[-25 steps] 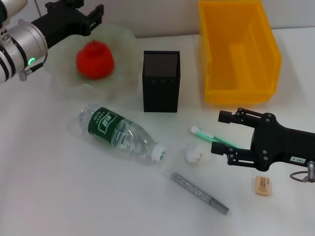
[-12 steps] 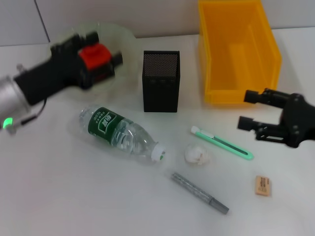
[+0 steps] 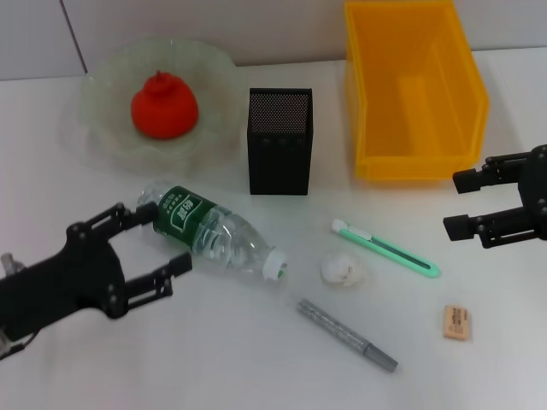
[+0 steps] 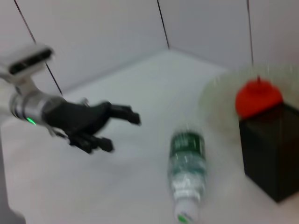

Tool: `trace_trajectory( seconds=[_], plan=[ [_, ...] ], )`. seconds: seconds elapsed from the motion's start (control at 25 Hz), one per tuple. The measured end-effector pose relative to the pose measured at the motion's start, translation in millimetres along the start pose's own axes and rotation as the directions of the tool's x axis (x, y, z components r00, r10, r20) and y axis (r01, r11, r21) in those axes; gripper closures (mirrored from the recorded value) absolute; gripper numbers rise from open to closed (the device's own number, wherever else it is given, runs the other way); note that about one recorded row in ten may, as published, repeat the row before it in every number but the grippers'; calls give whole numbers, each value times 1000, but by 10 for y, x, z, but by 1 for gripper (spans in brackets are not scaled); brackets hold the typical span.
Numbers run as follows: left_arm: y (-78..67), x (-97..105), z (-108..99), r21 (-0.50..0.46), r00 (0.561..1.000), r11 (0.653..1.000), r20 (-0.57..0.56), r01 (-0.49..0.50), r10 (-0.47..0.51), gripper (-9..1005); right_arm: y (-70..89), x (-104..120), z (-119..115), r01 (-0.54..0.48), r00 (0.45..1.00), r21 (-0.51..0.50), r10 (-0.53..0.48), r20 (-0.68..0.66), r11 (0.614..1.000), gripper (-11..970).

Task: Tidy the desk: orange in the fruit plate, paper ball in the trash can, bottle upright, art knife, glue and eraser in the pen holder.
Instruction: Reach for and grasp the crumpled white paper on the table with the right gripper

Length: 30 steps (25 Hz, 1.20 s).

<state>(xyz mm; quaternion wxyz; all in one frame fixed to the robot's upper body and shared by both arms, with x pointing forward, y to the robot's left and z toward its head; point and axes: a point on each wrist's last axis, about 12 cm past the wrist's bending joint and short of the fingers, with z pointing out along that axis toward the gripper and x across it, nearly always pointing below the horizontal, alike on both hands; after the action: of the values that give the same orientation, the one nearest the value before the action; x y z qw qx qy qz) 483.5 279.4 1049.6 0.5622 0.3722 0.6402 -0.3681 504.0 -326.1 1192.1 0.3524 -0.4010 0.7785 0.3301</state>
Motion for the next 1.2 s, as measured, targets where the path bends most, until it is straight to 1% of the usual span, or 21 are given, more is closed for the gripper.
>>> trace_trajectory(
  seconds=[0.08,0.12,0.16,0.24,0.32,0.44,0.52,0.68,0.88,0.96,1.2],
  plan=[
    [-24,22,-31,9,1000,1000,-8,-7,7,185,-16,-173,34,-32,995,15,33,-91,999,189],
    [-73,62,-63,37,999,999,-30,-22,23,185,-21,-242,65,-38,991,20,41,-126,999,189],
    [-95,80,-70,54,999,998,-44,-26,28,185,-26,-317,116,-44,983,27,48,-175,999,190],
    [-116,103,-73,77,997,997,-65,-26,31,185,-10,-465,263,-24,960,31,32,-280,999,190],
    [-116,103,-73,77,997,997,-65,-26,31,185,24,-568,416,24,936,22,-15,-352,999,190],
    [-120,121,-67,84,996,996,-83,-20,27,186,98,-691,676,133,889,-11,-124,-440,991,191],
    [-120,120,-66,84,996,996,-83,-20,27,186,137,-727,796,183,857,-33,-175,-485,983,191],
    [-116,120,-66,82,996,996,-84,-21,28,186,222,-768,1070,309,760,-76,-294,-579,948,197],
    [-102,113,-74,74,996,997,-83,-12,18,186,280,-731,1348,410,685,-99,-378,-623,907,205],
    [-101,113,-74,74,996,997,-83,-11,18,186,279,-705,1428,426,674,-102,-390,-628,899,208],
    [-103,117,-78,74,996,997,-85,-10,16,186,234,-641,1598,445,678,-85,-397,-618,892,217]
  ],
)
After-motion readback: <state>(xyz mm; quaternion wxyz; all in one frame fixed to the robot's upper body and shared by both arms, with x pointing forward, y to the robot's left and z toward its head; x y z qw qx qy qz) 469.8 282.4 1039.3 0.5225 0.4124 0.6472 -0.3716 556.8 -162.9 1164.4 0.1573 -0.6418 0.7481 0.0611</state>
